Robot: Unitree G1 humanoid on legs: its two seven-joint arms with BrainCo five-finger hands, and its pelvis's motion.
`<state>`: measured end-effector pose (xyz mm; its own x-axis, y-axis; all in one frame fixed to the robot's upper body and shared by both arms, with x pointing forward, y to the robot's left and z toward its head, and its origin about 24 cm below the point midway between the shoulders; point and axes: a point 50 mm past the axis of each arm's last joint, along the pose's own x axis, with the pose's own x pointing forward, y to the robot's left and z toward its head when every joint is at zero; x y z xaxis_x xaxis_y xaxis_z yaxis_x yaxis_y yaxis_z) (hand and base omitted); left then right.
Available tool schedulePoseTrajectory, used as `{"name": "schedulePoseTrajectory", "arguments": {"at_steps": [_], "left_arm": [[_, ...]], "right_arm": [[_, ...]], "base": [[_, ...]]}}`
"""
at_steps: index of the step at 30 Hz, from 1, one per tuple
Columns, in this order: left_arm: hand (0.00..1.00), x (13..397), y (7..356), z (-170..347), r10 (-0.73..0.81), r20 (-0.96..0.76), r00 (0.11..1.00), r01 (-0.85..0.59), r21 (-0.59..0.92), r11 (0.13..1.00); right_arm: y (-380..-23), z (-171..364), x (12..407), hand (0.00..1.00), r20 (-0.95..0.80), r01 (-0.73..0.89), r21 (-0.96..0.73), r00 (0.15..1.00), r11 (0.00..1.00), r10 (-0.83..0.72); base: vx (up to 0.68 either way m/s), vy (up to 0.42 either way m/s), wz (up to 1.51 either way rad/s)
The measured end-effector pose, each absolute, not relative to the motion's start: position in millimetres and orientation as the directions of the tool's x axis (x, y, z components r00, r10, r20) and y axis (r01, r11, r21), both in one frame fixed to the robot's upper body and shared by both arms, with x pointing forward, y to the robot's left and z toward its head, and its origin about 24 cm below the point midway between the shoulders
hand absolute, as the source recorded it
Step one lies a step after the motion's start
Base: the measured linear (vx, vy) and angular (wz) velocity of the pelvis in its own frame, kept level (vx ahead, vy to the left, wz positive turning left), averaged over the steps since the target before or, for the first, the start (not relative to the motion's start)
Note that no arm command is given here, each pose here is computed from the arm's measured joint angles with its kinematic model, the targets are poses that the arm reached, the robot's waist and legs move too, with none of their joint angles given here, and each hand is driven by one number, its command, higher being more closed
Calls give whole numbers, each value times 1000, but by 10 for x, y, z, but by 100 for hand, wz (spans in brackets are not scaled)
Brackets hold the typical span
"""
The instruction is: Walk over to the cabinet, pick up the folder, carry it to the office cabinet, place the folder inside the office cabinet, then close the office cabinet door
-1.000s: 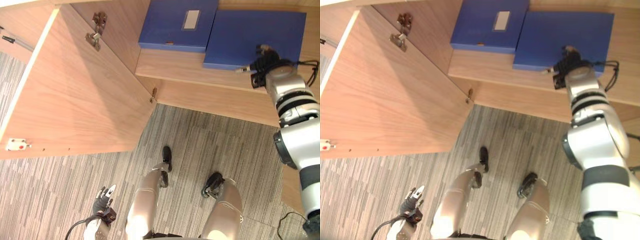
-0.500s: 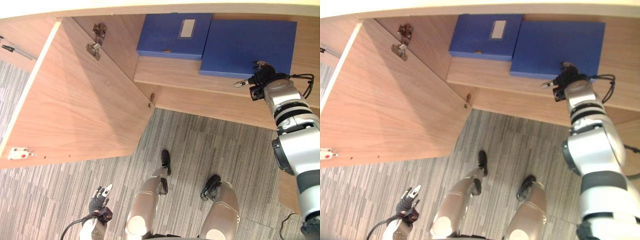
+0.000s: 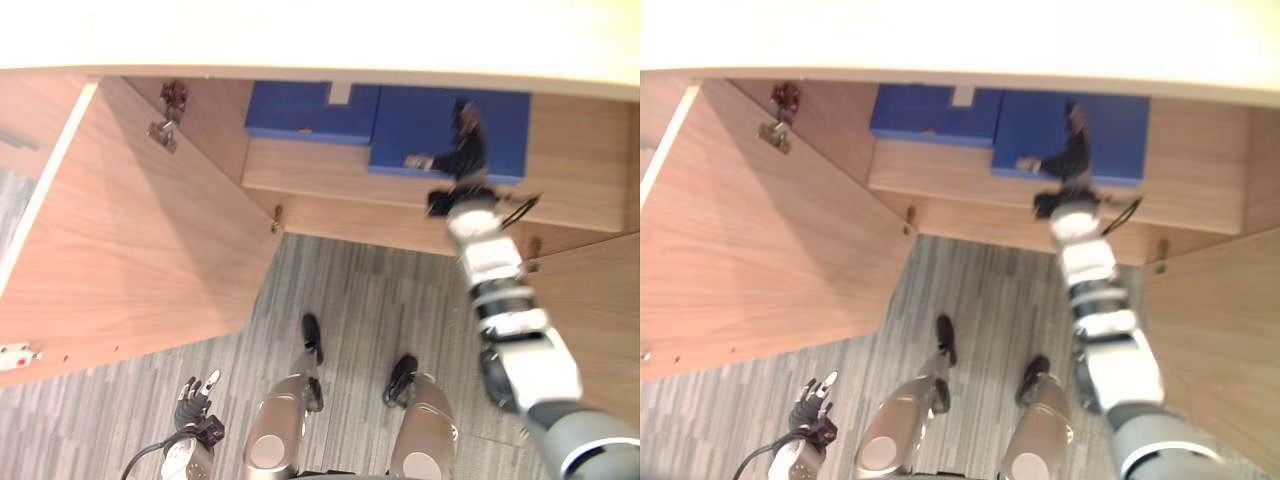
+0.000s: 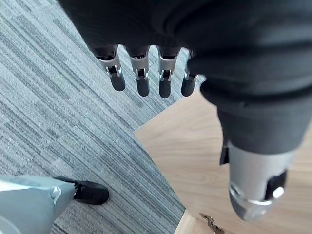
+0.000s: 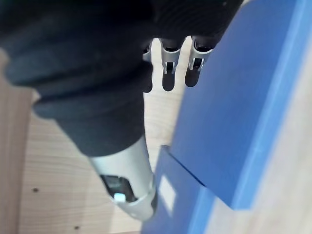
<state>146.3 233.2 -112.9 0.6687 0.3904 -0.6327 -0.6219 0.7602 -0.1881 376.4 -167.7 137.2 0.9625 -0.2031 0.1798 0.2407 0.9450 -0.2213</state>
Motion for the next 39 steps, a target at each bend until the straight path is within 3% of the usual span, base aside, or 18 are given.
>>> {"name": "schedulePoseTrajectory", "arguments": {"at_steps": [3,4,6,7,8,11,13,19,28,32,36,39], "left_arm": [[0,1459,2303,-1151,398,-643,654,-642,-195,741],[0,1427,2277,-1189,403,-662,632,-667,-200,718],[0,1356,2222,-1258,402,-697,594,-701,-201,685],[0,1333,2198,-1281,402,-709,580,-710,-198,676],[0,1266,2136,-1342,395,-740,544,-731,-186,657],[0,1177,2092,-1417,387,-780,492,-751,-155,642],[0,1150,2078,-1444,389,-795,466,-774,-153,614],[0,969,2002,-1533,360,-838,409,-787,-124,605],[0,761,1997,-1613,333,-874,353,-761,-62,645],[0,738,1990,-1625,326,-879,347,-738,-42,673],[0,777,1977,-1623,306,-875,376,-637,-3,771],[0,785,2025,-1616,313,-870,381,-614,15,789]], "right_arm": [[-1433,300,3365,0,-164,164,-170,968,972,-192],[-1299,-248,3030,0,-369,133,-135,913,982,-175],[-1210,-755,2584,0,-571,141,-75,806,987,-158],[-1215,-886,2447,0,-624,149,-58,766,987,-152],[-1326,-1143,2128,0,-727,228,-26,664,973,-175],[-1551,-1417,1635,0,-827,425,-9,506,905,-246],[-1703,-1489,1471,0,-855,561,8,432,827,-285],[-1740,-1600,1245,0,-905,629,22,343,777,-252],[-1802,-1641,1138,0,-922,655,13,300,755,-245],[-1815,-1638,1161,0,-922,573,-8,313,819,-228],[-1912,-1591,1261,0,-899,508,-37,359,860,-251],[-1938,-1594,1227,0,-897,512,-48,355,857,-263]], "base": [[114,-141,-15],[101,-143,-15],[65,-118,-13],[39,-139,-12],[10,-75,-6],[40,-63,-4],[50,-28,5],[3,83,-9],[-23,147,-29],[29,251,-48],[103,201,-35],[165,109,-14]]}}
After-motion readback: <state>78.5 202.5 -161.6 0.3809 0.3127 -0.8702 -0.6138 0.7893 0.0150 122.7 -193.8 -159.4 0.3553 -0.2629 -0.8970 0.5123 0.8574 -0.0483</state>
